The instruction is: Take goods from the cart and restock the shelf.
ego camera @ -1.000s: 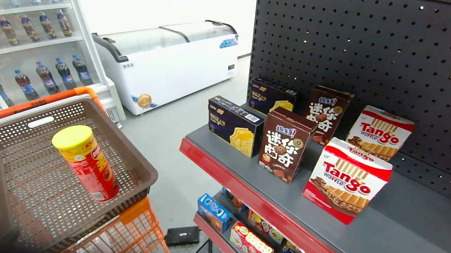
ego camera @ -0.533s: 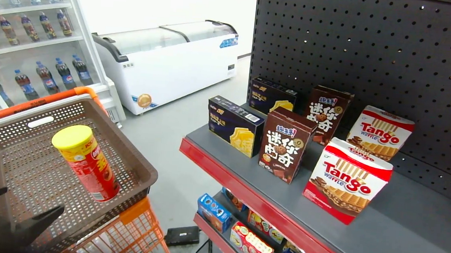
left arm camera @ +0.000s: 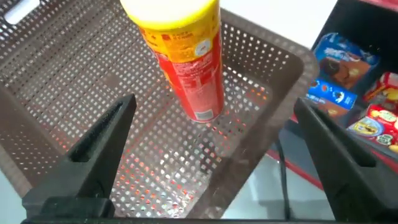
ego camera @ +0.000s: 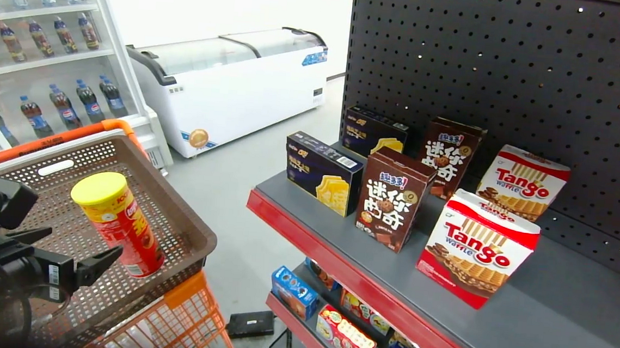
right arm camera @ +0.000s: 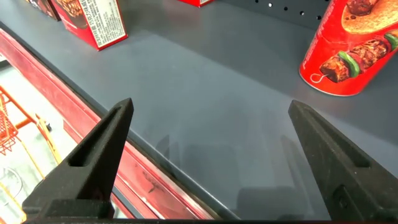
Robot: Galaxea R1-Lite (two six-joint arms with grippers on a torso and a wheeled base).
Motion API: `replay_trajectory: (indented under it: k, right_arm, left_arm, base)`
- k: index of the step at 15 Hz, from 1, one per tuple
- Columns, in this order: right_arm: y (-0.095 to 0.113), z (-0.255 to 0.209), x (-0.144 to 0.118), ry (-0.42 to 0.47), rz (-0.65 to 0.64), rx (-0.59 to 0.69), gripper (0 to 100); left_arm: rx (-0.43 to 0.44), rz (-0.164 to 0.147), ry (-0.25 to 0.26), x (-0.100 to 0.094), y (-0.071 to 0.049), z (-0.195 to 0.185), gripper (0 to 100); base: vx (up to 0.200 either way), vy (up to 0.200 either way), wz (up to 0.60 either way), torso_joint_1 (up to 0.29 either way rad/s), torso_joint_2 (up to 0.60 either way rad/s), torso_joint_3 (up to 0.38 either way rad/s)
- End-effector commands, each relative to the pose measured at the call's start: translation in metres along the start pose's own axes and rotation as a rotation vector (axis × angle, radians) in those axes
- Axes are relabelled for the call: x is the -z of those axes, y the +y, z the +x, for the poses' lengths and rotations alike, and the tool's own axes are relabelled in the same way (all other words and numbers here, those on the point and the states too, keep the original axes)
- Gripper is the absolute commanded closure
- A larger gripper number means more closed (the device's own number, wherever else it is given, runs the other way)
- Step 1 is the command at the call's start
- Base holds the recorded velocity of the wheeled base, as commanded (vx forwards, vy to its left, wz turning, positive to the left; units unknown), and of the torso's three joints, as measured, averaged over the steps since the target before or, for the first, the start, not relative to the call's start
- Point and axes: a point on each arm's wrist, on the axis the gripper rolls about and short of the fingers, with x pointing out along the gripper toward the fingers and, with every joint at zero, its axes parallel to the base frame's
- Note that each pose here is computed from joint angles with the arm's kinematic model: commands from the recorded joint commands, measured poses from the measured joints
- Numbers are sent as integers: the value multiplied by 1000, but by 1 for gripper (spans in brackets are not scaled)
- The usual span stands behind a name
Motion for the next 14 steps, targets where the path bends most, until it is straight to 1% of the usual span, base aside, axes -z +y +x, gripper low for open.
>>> replay_trajectory:
  k: [1,3,5,6,8,10,14]
  right_arm:
    - [0,0,0,1,0,1,0]
    - [0,0,0,1,0,-1,0]
    - [0,0,0,1,0,-1,0]
    - [0,0,0,1,2,1,0]
    - [0,0,0,1,0,-1,0]
    - [0,0,0,1,0,-1,0]
    - [0,0,0,1,0,1,0]
  left_arm:
    - [-14,-6,52,9,1,19,0]
    - [-35,-6,63,12,3,30,0]
    - [-41,-6,56,13,3,39,0]
    - [-47,-5,44,14,4,46,0]
    - [-53,-7,45,18,5,59,0]
    - [-66,-18,30,22,7,74,0]
    - [-78,-25,21,25,11,98,0]
  base:
    - [0,0,0,0,0,0]
    - [0,0,0,0,0,0]
    - [0,0,0,0,0,0]
    - [0,0,0,0,0,0]
    - [0,0,0,0,0,0]
    - [0,0,0,0,0,0]
    - [0,0,0,0,0,0]
